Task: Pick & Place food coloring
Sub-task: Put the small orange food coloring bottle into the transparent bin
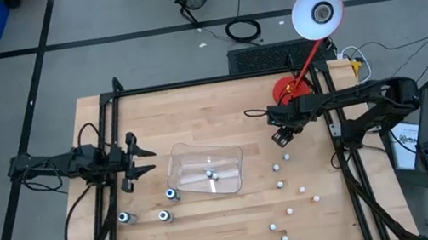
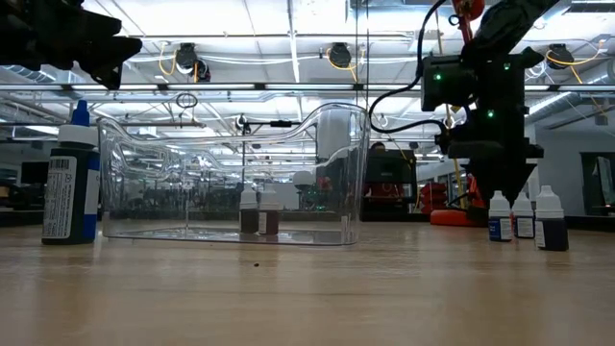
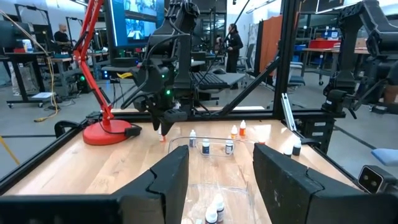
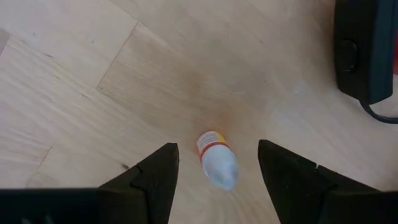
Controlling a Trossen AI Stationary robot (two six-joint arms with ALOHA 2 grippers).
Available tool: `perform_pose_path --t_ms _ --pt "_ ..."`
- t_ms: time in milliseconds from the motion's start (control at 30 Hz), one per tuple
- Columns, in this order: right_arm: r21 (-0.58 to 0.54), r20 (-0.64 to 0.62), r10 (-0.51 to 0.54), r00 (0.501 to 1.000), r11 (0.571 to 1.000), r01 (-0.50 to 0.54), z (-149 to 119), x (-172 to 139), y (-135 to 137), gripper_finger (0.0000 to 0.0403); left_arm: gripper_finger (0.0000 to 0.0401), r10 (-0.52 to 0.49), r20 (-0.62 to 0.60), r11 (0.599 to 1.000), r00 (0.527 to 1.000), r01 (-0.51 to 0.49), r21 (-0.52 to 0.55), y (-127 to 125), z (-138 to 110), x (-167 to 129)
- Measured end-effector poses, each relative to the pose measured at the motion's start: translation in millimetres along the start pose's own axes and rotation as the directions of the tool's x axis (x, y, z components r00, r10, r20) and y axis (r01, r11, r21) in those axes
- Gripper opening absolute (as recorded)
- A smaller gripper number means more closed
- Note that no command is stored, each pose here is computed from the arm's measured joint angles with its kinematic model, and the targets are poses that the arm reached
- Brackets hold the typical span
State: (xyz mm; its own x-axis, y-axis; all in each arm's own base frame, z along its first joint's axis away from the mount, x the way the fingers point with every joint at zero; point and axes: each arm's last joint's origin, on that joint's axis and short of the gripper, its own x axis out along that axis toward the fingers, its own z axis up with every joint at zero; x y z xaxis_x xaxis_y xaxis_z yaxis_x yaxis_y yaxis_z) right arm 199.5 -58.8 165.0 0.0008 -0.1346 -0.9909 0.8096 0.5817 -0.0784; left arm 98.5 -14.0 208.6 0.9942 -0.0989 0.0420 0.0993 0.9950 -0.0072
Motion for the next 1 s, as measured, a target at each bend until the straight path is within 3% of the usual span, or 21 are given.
perform_pose_path --t_ms 1000 --pt "-0.010 -0.018 -0.016 1.000 1.000 0.015 -6.5 9.5 -3.6 0.0208 0.0182 0.000 0.000 1.000 1.000 0.000 0.000 0.0 0.0 0.0"
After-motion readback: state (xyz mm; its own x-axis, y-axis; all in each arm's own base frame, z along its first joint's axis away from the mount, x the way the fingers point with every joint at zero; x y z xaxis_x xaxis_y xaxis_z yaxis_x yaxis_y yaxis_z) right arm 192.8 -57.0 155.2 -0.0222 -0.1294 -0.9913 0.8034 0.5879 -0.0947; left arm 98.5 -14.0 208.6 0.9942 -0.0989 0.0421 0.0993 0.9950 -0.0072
